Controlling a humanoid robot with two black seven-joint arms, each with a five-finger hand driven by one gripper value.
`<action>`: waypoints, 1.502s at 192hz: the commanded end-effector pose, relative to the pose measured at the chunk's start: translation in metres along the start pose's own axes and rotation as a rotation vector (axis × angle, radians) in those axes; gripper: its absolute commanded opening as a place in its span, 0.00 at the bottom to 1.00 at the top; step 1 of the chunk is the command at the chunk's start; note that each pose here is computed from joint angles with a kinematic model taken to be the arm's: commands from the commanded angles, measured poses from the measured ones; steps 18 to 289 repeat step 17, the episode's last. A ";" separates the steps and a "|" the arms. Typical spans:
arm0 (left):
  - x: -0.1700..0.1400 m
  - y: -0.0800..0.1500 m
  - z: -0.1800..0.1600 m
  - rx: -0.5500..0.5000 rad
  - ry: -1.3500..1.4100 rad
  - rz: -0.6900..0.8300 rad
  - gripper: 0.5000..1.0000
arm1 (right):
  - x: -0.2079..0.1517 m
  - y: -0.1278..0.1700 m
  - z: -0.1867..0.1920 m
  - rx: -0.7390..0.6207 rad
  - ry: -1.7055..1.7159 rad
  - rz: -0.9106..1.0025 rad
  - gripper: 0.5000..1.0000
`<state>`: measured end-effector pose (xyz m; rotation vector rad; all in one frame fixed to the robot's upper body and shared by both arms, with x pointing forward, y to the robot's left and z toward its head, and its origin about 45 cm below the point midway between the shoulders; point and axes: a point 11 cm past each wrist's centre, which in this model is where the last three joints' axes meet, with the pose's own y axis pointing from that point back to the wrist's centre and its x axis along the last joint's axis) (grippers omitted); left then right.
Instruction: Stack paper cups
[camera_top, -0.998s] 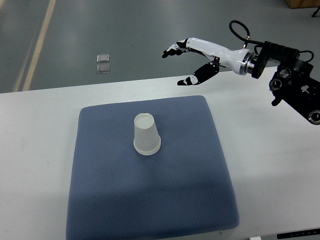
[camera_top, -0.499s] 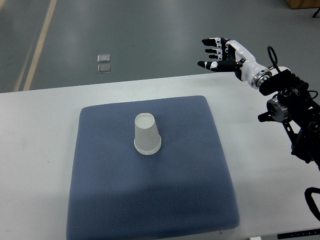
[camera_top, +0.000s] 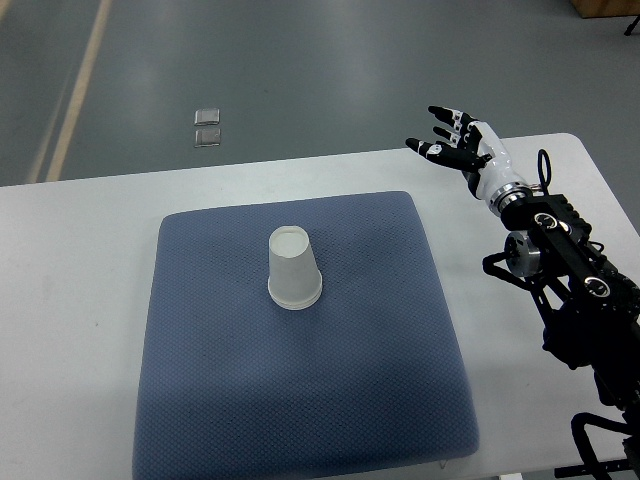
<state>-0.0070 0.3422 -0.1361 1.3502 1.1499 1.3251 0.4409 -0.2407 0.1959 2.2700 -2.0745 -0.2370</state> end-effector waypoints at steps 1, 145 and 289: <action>0.000 0.000 0.000 0.000 0.000 -0.001 1.00 | -0.001 0.000 0.000 0.007 0.002 -0.002 0.85; 0.000 0.000 0.000 0.000 0.001 0.001 1.00 | -0.004 0.001 0.001 0.007 0.008 -0.010 0.85; 0.000 0.000 0.000 0.000 0.001 0.001 1.00 | -0.004 0.001 0.001 0.007 0.008 -0.010 0.85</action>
